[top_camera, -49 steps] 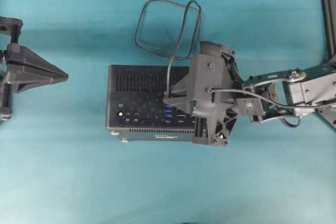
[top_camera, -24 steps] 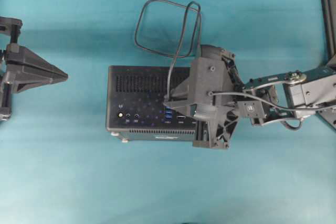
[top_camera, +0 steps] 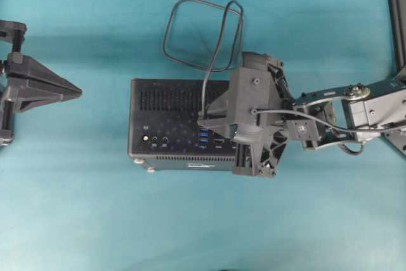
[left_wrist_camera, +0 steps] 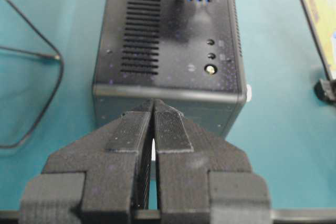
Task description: Insert the USB into the PC box with both arms.
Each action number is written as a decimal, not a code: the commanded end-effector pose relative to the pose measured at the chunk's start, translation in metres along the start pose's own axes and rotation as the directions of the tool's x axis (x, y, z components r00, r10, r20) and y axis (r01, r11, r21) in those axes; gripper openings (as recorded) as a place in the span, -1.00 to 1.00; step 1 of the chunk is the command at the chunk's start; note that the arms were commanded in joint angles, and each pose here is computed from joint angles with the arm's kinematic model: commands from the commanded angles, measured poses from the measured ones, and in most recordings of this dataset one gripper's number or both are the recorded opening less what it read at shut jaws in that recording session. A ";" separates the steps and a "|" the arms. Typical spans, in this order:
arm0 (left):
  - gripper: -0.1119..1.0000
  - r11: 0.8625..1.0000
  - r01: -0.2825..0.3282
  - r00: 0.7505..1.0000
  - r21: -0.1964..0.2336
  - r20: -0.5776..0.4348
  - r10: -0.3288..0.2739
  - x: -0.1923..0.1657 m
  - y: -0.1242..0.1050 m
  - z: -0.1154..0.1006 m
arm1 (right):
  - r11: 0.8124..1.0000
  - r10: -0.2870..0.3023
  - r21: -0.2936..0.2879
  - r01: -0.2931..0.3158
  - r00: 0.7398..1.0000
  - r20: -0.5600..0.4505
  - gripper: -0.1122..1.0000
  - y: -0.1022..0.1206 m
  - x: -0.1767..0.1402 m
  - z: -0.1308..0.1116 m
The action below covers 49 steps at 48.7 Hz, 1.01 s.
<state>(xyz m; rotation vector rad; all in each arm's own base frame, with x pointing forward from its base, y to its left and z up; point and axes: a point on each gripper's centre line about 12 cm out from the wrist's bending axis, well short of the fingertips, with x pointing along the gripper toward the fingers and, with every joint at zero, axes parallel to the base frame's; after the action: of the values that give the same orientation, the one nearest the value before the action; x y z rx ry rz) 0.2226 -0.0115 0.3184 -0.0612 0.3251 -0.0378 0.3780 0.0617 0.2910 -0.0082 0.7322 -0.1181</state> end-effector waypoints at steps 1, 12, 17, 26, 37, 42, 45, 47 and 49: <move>-0.80 1.000 0.001 1.000 0.003 0.020 -0.001 0.000 0.000 0.006 | 1.000 0.025 0.005 -0.025 1.000 0.004 -0.64 0.008 -0.003 0.001; -0.80 1.000 0.001 1.000 0.003 0.023 -0.001 -0.001 0.000 0.007 | 1.000 -0.002 0.016 0.002 1.000 0.010 -0.64 -0.004 -0.004 0.005; -0.80 1.000 0.001 1.000 0.003 0.028 -0.001 -0.001 -0.001 0.009 | 1.000 -0.009 0.025 0.008 1.000 0.018 -0.64 -0.008 -0.005 0.008; -0.80 1.000 0.001 1.000 0.003 0.026 -0.001 -0.002 0.000 0.007 | 0.999 -0.013 0.033 0.012 0.999 0.030 -0.64 -0.013 -0.008 0.010; -0.80 1.000 0.001 1.000 0.003 0.025 -0.001 -0.002 0.000 0.006 | 0.999 0.008 0.035 -0.010 0.998 0.066 -0.59 -0.011 -0.010 0.015; -0.80 1.000 0.002 1.000 0.001 0.031 -0.002 -0.004 0.000 0.007 | 0.999 0.024 0.036 -0.027 0.995 0.093 -0.53 -0.010 -0.012 0.019; -0.80 1.000 0.002 0.999 0.000 0.034 -0.002 -0.005 0.000 0.007 | 0.999 0.030 0.037 -0.034 0.994 0.106 -0.48 -0.009 -0.014 0.022; -0.80 1.000 0.002 0.999 0.001 0.035 -0.002 -0.006 0.000 0.007 | 0.999 0.031 0.038 -0.035 0.994 0.109 -0.45 -0.009 -0.014 0.023; -0.80 1.000 0.002 0.999 0.000 0.038 -0.002 -0.007 0.000 0.007 | 0.999 0.031 0.039 -0.036 0.993 0.113 -0.40 -0.009 -0.015 0.024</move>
<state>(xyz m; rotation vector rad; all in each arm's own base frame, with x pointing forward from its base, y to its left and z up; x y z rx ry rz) 0.2182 -0.0113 0.3206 -0.0617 0.3098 -0.0384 0.3825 0.0575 0.2978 0.0243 0.6790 -0.1023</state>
